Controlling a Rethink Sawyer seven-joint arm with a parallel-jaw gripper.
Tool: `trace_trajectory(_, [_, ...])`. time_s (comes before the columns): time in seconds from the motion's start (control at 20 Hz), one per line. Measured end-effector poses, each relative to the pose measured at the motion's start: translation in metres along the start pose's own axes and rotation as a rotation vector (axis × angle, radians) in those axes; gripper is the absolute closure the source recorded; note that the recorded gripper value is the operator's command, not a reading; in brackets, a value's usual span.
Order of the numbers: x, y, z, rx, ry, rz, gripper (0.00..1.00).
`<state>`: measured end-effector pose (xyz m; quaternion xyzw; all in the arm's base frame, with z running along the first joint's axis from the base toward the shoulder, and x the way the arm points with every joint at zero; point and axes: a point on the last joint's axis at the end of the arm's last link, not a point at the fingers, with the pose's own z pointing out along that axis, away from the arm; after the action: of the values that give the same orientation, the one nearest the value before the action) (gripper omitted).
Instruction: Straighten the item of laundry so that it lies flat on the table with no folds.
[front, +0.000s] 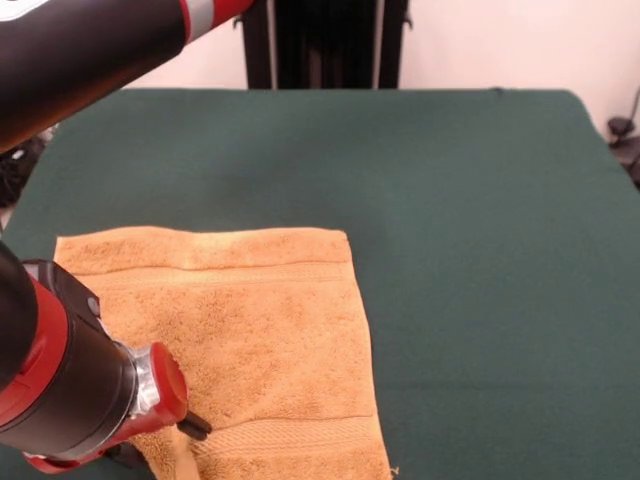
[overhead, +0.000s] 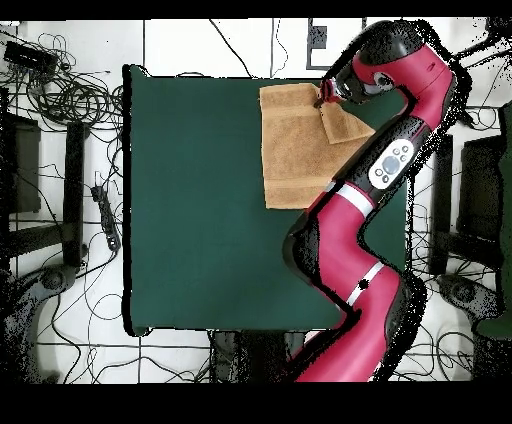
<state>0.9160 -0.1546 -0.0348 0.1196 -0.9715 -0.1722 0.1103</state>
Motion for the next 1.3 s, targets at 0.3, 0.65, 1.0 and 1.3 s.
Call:
trace_trajectory(0.3, [0.004,-0.004,-0.026,-0.003,-0.075,-0.049,0.00])
trace_trajectory(0.65, [0.018,-0.031,-0.069,0.062,-0.091,-0.029,0.00])
trace_trajectory(1.0, [0.039,-0.067,-0.092,0.142,-0.050,0.034,0.00])
trace_trajectory(1.3, [0.057,-0.094,-0.102,0.171,-0.031,0.079,0.00])
